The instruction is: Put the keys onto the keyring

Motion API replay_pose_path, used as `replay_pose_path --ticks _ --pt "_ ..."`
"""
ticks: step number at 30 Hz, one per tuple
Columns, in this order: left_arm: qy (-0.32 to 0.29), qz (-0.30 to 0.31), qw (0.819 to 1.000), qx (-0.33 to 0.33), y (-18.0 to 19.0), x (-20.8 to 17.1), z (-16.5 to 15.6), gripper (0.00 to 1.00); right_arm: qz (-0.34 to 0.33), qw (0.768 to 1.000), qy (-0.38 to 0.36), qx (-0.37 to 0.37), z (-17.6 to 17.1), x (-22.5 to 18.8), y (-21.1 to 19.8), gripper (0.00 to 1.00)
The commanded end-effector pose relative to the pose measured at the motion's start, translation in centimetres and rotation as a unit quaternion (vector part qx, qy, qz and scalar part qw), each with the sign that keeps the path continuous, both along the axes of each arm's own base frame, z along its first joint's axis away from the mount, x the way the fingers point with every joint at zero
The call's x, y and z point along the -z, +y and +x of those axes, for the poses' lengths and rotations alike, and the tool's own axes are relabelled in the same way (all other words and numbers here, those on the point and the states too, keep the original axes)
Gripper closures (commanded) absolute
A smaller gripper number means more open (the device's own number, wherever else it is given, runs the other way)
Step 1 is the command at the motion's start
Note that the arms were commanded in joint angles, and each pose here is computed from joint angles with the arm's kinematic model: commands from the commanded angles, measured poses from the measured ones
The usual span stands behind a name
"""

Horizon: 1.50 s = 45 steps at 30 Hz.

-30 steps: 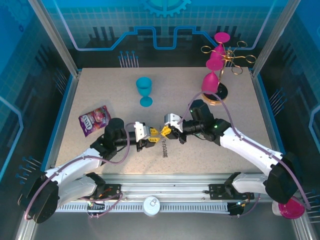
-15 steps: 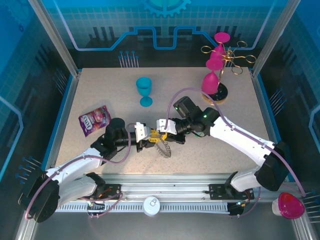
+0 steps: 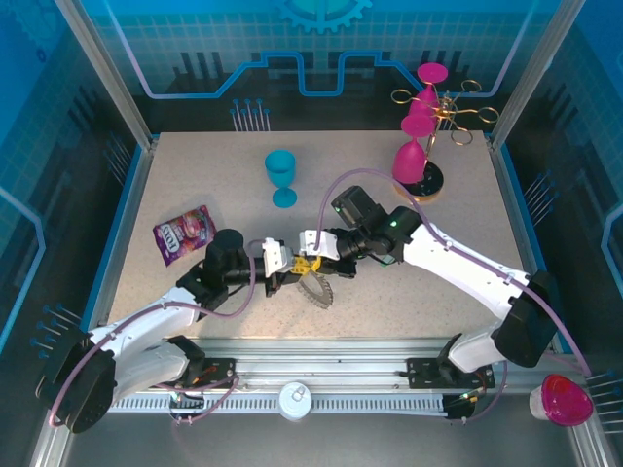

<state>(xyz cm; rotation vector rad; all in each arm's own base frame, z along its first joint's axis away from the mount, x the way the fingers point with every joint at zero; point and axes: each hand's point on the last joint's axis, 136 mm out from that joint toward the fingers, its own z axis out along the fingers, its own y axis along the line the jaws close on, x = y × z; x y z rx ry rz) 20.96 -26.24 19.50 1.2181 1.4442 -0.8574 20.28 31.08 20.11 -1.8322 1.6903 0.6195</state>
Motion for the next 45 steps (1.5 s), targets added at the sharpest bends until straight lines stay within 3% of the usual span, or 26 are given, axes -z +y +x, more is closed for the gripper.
replay_pose_path --ticks 1,7,22,29,33,35,39,45 --pt "-0.027 -0.017 0.999 0.016 -0.3 -1.8 -0.2 1.00 0.109 0.994 -0.005 0.015 0.2 -3.8 0.3 0.80" --pt "-0.041 -0.040 0.998 0.020 -0.3 -2.7 -0.6 1.00 0.202 0.979 0.008 0.030 0.6 -4.0 -1.5 0.74" --pt "-0.039 -0.085 0.995 0.027 -0.6 -4.0 -0.7 1.00 0.249 0.968 0.033 0.010 -0.3 -2.6 -0.5 0.72" --pt "-0.037 -0.095 0.994 0.028 -0.7 -4.3 -0.8 1.00 0.255 0.966 0.034 0.002 -0.3 -2.9 0.0 0.81" --pt "-0.034 -0.094 0.995 0.025 -0.7 -4.1 -0.7 1.00 0.260 0.965 0.034 0.000 -0.4 -3.3 0.1 1.00" --pt "-0.032 -0.088 0.995 0.017 -0.6 -3.9 -0.4 1.00 0.254 0.967 0.034 0.002 -0.4 -3.4 0.0 1.00" --pt "-0.032 -0.062 0.998 -0.003 -0.3 -3.2 0.3 0.83 0.209 0.978 0.020 0.008 -0.2 -3.4 -0.6 1.00" --pt "-0.029 -0.028 0.999 -0.018 -0.1 -2.3 0.9 0.81 0.065 0.998 0.006 0.019 -0.2 -1.4 -2.2 1.00"
